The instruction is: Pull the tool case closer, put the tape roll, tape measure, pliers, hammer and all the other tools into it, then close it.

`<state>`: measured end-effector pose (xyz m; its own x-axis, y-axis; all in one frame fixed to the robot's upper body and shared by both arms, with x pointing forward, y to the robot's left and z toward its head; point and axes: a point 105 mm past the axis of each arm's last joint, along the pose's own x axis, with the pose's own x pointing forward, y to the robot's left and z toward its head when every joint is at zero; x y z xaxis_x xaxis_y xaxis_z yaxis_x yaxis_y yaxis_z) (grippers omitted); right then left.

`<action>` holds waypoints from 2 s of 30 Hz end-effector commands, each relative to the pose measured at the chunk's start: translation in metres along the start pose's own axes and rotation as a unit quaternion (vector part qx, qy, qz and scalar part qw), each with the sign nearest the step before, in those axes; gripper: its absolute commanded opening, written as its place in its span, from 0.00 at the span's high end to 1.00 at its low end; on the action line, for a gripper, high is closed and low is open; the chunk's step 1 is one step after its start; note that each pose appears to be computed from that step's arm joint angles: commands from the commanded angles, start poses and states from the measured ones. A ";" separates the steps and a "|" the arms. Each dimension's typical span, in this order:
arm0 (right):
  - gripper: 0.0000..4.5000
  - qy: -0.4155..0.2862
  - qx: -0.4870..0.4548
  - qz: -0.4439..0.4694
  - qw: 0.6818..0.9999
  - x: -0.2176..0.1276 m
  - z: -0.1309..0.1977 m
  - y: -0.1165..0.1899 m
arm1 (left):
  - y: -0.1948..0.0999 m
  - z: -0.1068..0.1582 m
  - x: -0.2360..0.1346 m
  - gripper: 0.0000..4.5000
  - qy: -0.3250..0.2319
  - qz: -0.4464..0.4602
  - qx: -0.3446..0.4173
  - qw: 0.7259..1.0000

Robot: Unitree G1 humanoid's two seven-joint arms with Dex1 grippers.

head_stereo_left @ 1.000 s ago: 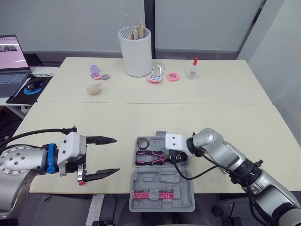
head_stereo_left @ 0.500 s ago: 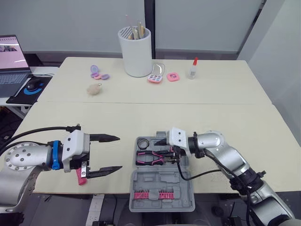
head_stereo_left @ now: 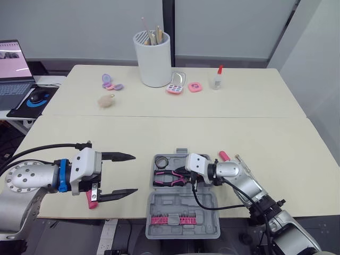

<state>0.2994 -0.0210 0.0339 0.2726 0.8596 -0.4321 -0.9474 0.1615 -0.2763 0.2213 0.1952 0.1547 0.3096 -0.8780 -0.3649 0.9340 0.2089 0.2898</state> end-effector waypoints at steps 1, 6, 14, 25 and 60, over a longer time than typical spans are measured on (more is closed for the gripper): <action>1.00 0.059 0.033 0.001 0.998 -0.001 -0.033 0.006 | 0.001 0.004 0.002 0.00 -0.010 0.003 0.012 1.000; 1.00 0.051 0.035 0.005 0.998 -0.003 -0.032 0.008 | -0.001 0.001 0.002 0.00 -0.010 0.007 0.005 1.000; 0.93 -0.070 0.007 -0.026 0.997 -0.038 0.046 -0.023 | 0.001 0.000 -0.004 0.00 -0.016 0.027 -0.025 0.999; 0.38 0.009 0.056 -0.060 0.997 -0.204 0.049 -0.056 | 0.043 -0.014 -0.088 0.00 0.040 0.183 -0.114 0.976; 0.00 0.194 0.060 -0.125 0.971 -0.268 -0.018 -0.049 | 0.039 -0.063 -0.156 0.00 0.184 0.265 -0.142 0.936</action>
<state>0.2730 -0.2848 0.1379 0.5088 0.5270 -0.6807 -0.8396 0.4787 -0.2568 0.2161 0.3826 0.1617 0.7482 -0.4005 -0.5289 0.5835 0.7767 0.2373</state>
